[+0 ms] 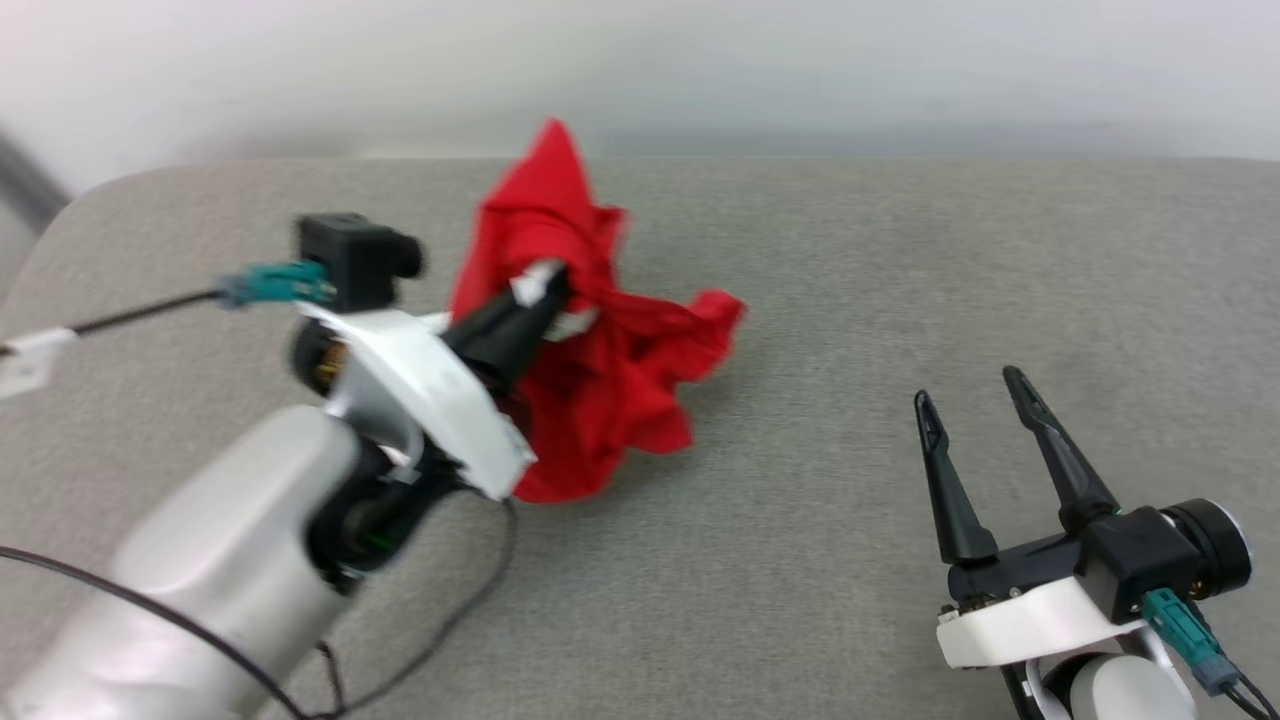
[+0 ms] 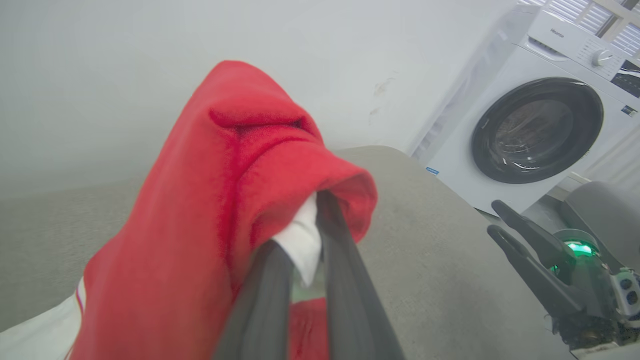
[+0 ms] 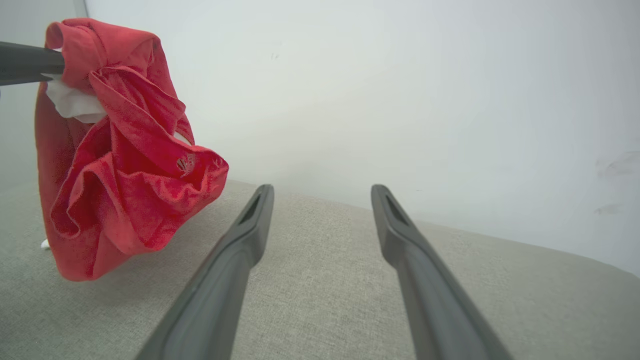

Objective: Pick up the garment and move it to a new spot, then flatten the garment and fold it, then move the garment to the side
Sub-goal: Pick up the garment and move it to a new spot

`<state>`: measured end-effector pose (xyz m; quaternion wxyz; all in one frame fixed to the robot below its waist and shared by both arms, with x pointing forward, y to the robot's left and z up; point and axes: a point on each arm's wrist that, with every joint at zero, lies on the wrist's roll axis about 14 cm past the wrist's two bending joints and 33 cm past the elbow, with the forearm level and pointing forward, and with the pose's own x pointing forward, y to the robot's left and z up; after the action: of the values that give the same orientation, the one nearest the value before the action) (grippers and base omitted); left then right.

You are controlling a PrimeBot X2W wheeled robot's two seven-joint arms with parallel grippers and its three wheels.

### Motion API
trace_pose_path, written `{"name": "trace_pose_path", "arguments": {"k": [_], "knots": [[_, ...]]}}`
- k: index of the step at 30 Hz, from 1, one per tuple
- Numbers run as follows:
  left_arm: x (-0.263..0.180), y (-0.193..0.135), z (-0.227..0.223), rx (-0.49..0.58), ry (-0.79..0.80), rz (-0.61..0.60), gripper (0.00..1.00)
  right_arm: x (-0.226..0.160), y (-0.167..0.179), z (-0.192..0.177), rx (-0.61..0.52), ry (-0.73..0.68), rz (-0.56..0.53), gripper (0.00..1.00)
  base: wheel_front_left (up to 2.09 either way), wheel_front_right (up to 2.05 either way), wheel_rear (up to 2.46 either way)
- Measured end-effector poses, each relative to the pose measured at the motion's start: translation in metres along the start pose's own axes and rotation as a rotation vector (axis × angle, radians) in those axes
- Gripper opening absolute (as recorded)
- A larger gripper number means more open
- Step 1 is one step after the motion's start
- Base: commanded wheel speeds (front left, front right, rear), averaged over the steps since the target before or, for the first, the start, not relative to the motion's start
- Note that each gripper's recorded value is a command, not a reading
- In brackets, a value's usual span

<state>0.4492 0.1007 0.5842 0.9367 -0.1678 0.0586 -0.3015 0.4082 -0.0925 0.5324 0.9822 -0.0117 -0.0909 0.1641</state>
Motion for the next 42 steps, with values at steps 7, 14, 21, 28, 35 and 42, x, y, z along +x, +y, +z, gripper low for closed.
{"name": "trace_pose_path", "arguments": {"k": [7,14,21,28,35,42], "knots": [[0.05,-0.083,-0.041,-0.102,0.016,-0.186,0.0,-0.017,-0.031,0.014,-0.032,-0.023,-0.099,1.0,0.0,0.0,0.0],[0.096,-0.137,-0.07,-0.195,0.035,-0.307,0.39,-0.022,-0.053,0.005,-0.032,0.003,-0.162,1.0,0.0,0.0,0.0],[0.114,-0.159,-0.099,-0.195,0.065,-0.373,1.0,-0.025,-0.066,-0.006,-0.03,0.035,-0.201,1.0,0.0,0.0,0.0],[0.104,-0.13,-0.097,-0.094,0.044,-0.302,1.0,-0.02,-0.059,-0.001,-0.025,0.016,-0.176,1.0,0.0,0.0,0.0],[0.072,-0.112,-0.101,-0.03,0.076,-0.234,1.0,-0.017,-0.037,0.011,-0.017,-0.017,-0.116,1.0,0.0,0.0,0.0],[0.031,-0.034,-0.038,0.117,-0.11,0.024,1.0,-0.015,-0.028,0.024,-0.015,-0.055,-0.093,1.0,0.0,0.0,0.0]]}}
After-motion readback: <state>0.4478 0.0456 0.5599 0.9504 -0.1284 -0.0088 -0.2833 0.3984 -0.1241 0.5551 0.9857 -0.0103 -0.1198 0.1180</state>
